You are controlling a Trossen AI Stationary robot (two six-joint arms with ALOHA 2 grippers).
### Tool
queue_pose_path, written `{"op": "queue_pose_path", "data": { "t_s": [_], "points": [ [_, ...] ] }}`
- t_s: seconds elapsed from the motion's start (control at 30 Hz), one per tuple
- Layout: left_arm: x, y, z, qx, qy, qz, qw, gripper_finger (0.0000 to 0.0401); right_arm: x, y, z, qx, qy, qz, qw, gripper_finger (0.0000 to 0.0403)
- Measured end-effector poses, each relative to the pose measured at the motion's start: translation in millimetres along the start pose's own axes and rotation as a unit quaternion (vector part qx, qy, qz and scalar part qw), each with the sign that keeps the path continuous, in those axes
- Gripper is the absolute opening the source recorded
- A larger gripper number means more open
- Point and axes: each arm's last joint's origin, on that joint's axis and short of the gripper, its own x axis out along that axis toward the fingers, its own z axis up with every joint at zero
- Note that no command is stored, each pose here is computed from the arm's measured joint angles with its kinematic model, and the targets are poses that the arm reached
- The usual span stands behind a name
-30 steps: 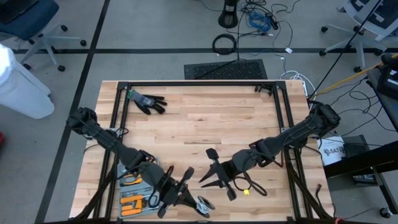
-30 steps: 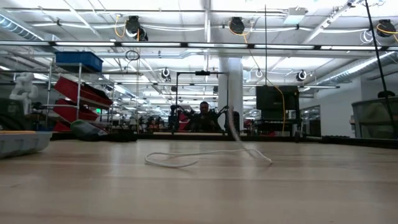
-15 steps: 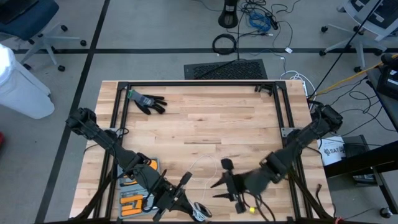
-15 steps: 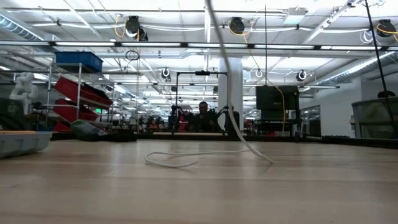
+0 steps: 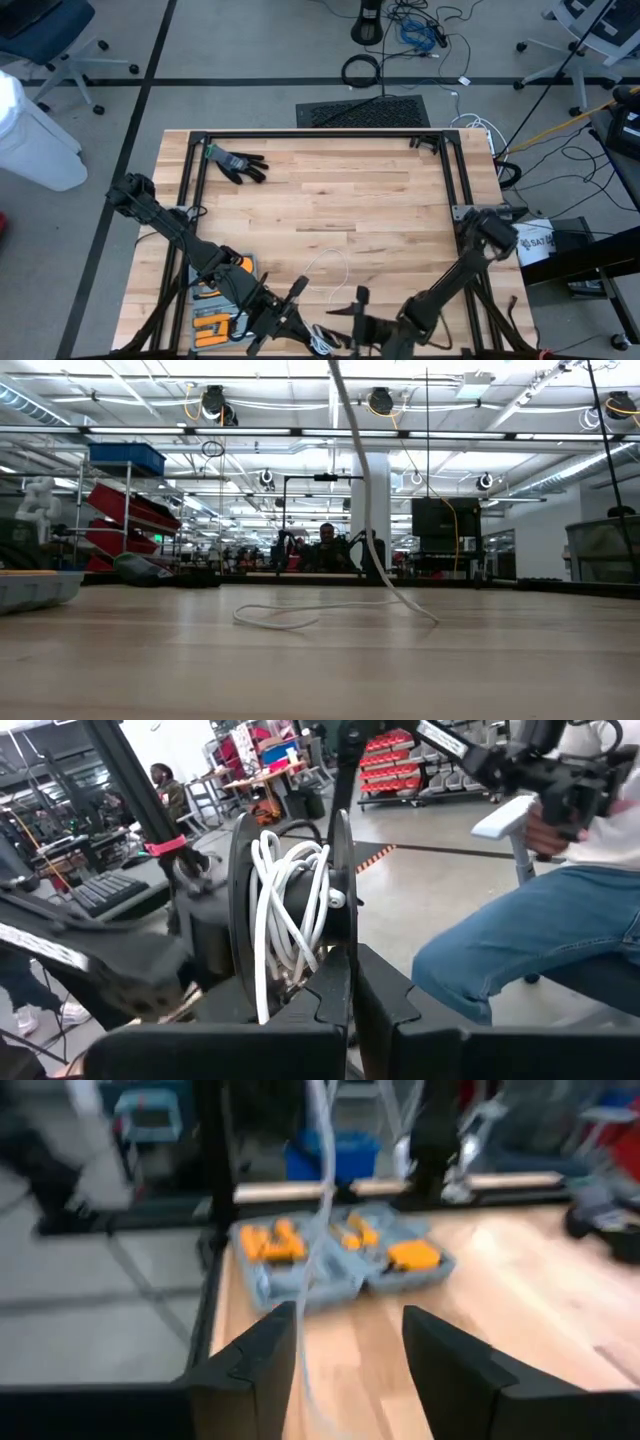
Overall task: Coil cords
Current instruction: Coil the white cable wire into the spool
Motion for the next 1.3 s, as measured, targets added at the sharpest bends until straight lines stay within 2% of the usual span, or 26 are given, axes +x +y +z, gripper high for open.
{"op": "queue_pose_path", "data": {
  "t_s": [0.07,0.17,0.33,0.6,0.83,0.97,1.3],
  "points": [
    [0.0,0.0,0.0,0.000,0.000,0.000,1.000,0.0006,8.3,3.3,-7.0,0.013,-0.036,-0.017,0.999,0.0179],
    [0.0,0.1,0.1,-0.003,0.000,0.001,1.000,0.0006,13.2,8.0,-9.4,0.025,-0.079,-0.011,0.996,0.0187],
    [0.0,-1.5,0.6,-0.003,-0.001,0.000,1.000,0.0006,9.1,13.9,-7.1,0.024,-0.121,0.004,0.992,0.0175],
    [0.1,-8.4,3.0,-0.003,0.001,0.003,1.000,0.0006,17.2,8.1,0.1,0.013,-0.140,0.015,0.990,0.0112],
    [0.0,-15.9,5.6,-0.019,0.006,0.016,1.000,0.0006,23.4,5.0,1.0,0.024,-0.138,0.036,0.989,0.0010],
    [-1.1,-17.9,7.1,-0.028,0.013,0.036,0.999,0.0006,17.3,9.7,-2.6,0.023,-0.130,0.034,0.991,0.0005],
    [-4.4,-20.3,9.9,-0.066,0.020,0.043,0.997,0.0006,-9.2,27.6,-14.6,0.032,-0.109,0.034,0.993,0.0001]
  ]
}}
